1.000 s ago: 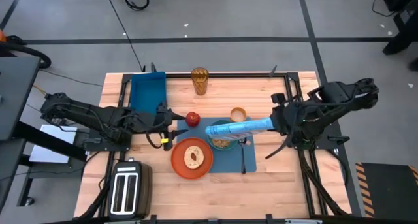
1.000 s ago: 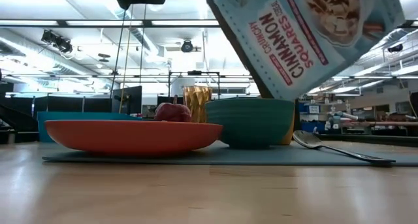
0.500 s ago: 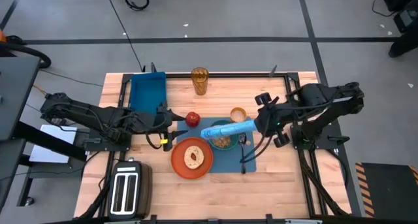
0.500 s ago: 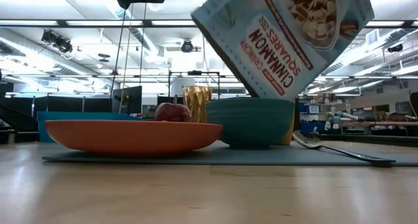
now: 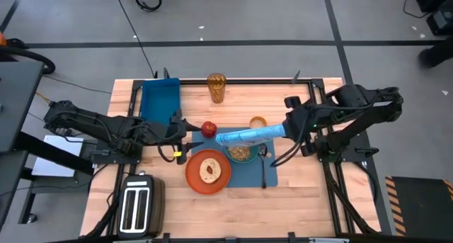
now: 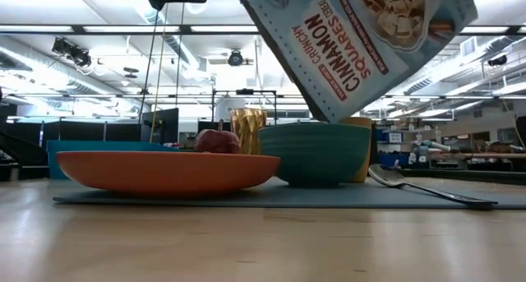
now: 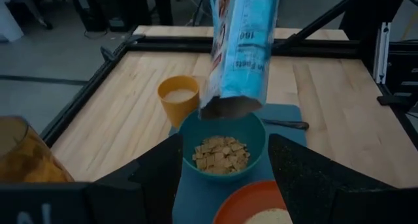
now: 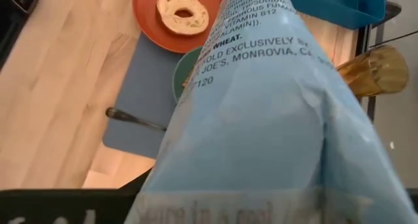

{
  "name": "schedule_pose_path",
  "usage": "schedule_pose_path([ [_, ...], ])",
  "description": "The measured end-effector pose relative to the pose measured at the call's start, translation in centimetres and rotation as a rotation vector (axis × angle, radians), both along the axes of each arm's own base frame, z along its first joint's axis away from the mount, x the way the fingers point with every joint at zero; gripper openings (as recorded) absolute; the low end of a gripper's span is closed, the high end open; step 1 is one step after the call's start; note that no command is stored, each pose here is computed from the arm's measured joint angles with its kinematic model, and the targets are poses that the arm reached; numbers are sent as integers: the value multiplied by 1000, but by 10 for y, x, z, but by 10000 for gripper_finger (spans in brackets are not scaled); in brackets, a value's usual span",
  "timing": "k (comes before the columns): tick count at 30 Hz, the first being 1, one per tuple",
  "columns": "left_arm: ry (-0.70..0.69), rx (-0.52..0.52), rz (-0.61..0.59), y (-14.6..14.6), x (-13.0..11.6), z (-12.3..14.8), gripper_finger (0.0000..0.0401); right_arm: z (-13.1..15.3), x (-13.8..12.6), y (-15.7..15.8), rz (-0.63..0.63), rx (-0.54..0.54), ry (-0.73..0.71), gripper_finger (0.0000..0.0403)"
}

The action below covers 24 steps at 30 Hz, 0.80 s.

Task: Arrange a breakfast setting
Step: Pour the cereal into the green bowl

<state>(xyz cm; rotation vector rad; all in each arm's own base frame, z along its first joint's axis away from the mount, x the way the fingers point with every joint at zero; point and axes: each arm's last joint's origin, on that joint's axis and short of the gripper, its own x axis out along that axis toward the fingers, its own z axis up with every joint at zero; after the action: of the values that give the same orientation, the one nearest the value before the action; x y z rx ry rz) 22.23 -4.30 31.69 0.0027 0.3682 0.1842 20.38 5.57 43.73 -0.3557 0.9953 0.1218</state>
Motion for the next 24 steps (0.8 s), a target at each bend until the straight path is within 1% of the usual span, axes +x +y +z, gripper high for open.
schedule_pose_path([
  [6,-56,35,-55,-8,1,6,233,-8,-17,-5,-43,42,-42,150],
  [10,-67,34,-76,-13,1,6,233,-9,-34,-10,-69,88,-143,150],
  [15,-118,57,-90,-19,17,4,233,-24,-53,-16,-97,125,-254,150],
  [19,-131,96,-102,-22,28,-1,233,-40,-71,-22,-129,156,-286,150],
  [22,-143,108,-109,-24,29,0,233,-48,-87,-27,-156,198,-319,150],
  [24,-151,106,-109,-24,29,1,233,-51,-96,-29,-150,227,-365,150],
])
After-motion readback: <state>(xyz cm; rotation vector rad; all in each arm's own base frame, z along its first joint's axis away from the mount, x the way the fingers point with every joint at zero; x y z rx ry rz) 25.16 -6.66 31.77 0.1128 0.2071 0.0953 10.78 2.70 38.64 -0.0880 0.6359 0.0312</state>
